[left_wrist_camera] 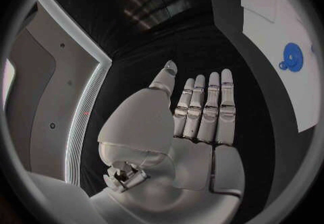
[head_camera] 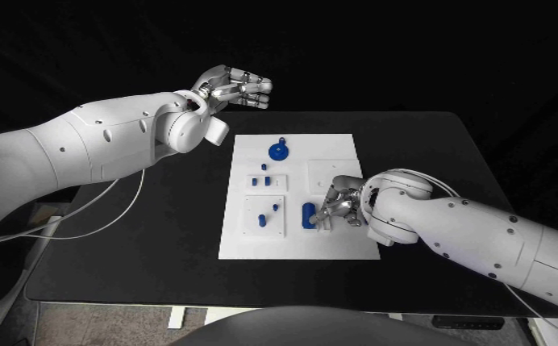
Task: Assemble the parts on the task board
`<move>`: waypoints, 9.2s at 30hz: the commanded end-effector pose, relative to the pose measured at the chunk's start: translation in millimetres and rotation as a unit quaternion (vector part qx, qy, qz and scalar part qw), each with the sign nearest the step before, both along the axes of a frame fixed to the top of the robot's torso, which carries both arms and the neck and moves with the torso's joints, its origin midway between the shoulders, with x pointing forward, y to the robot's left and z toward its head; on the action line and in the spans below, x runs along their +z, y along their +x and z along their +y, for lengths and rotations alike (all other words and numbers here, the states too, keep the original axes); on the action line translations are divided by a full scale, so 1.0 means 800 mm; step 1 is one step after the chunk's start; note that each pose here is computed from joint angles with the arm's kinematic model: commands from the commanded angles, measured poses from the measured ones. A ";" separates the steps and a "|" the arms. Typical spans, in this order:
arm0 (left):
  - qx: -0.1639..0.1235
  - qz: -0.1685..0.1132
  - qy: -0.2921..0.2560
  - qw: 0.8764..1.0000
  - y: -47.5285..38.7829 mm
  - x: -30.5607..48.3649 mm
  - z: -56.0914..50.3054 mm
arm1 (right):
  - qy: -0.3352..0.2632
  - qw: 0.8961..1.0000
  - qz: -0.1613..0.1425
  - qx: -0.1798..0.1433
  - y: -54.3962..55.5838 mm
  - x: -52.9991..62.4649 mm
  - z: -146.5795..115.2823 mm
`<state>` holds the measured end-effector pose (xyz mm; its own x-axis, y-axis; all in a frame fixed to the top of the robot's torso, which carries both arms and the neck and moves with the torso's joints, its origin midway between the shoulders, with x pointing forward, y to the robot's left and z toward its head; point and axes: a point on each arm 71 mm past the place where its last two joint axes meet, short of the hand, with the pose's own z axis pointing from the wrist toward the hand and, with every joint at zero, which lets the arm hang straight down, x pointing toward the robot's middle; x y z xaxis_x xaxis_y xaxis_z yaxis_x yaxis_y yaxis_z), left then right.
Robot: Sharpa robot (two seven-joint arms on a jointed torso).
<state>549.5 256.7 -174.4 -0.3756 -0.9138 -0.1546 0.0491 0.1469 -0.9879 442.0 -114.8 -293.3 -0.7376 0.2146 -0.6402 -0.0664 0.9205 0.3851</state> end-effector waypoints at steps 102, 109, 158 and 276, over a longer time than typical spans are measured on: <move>-0.002 -0.013 -0.004 1.000 -0.001 0.0030 0.004 | -0.078 0.991 0.050 -0.096 0.026 -0.015 -0.142; -0.003 -0.012 -0.004 1.000 -0.001 0.0028 0.004 | -0.079 0.991 0.054 -0.092 0.024 -0.022 -0.137; -0.002 -0.009 -0.003 1.000 -0.002 0.0024 0.006 | -0.042 0.990 0.019 -0.133 0.034 -0.030 -0.154; -0.010 0.020 -0.028 0.999 0.002 -0.0020 -0.009 | 0.019 0.996 0.048 -0.069 0.003 -0.033 -0.030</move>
